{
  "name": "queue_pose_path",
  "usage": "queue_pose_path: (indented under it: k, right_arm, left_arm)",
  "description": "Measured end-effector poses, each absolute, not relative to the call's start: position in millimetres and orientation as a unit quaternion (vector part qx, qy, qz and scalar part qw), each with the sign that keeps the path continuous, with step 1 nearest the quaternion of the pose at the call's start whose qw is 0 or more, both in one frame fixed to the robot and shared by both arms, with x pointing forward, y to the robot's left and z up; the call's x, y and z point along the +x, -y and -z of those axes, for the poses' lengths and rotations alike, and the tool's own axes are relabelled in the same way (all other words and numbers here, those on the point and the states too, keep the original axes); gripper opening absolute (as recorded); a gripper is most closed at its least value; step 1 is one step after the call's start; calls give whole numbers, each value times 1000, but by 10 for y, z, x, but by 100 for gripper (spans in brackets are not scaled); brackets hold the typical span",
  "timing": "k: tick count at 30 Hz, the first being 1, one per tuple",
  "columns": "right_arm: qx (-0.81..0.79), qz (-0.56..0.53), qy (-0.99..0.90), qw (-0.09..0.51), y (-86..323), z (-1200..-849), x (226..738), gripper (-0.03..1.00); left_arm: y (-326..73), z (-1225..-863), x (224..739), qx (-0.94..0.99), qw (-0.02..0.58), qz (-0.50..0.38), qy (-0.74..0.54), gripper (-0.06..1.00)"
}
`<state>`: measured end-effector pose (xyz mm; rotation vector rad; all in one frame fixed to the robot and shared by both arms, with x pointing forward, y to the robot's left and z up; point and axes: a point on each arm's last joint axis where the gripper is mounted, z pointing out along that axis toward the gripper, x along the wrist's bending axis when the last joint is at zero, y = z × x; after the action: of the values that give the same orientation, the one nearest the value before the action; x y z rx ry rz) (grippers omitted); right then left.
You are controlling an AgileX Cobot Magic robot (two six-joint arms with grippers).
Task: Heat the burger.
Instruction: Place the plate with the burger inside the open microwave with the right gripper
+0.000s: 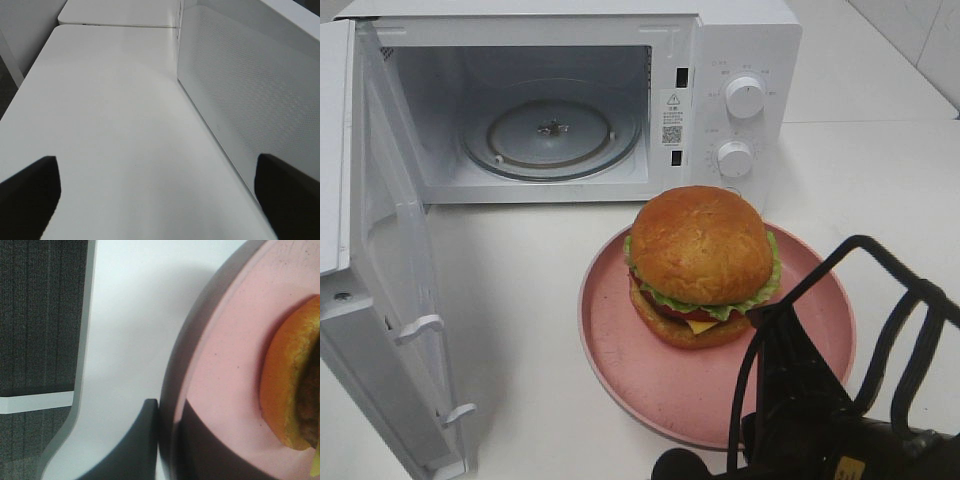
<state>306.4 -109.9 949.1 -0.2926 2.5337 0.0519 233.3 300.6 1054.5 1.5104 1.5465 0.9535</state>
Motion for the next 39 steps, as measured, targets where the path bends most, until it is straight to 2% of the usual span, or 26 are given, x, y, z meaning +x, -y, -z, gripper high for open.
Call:
queue_pose_path:
  k: [11,21,39]
  right_arm:
    - [-130,-42,-946,293,1076,-9492,3227,6]
    - [-175,-18,-942,287,1177,-9478,3497,6]
    - [-250,10,-942,223,1432,-9419,3820,6]
  left_arm:
    - [-3006,-10545,2333,591,380,-373,-606,97]
    - [-3006,-10545,2333,591,380,-373,-606,97]
    - [-3006,-10545,2333,591,380,-373,-606,97]
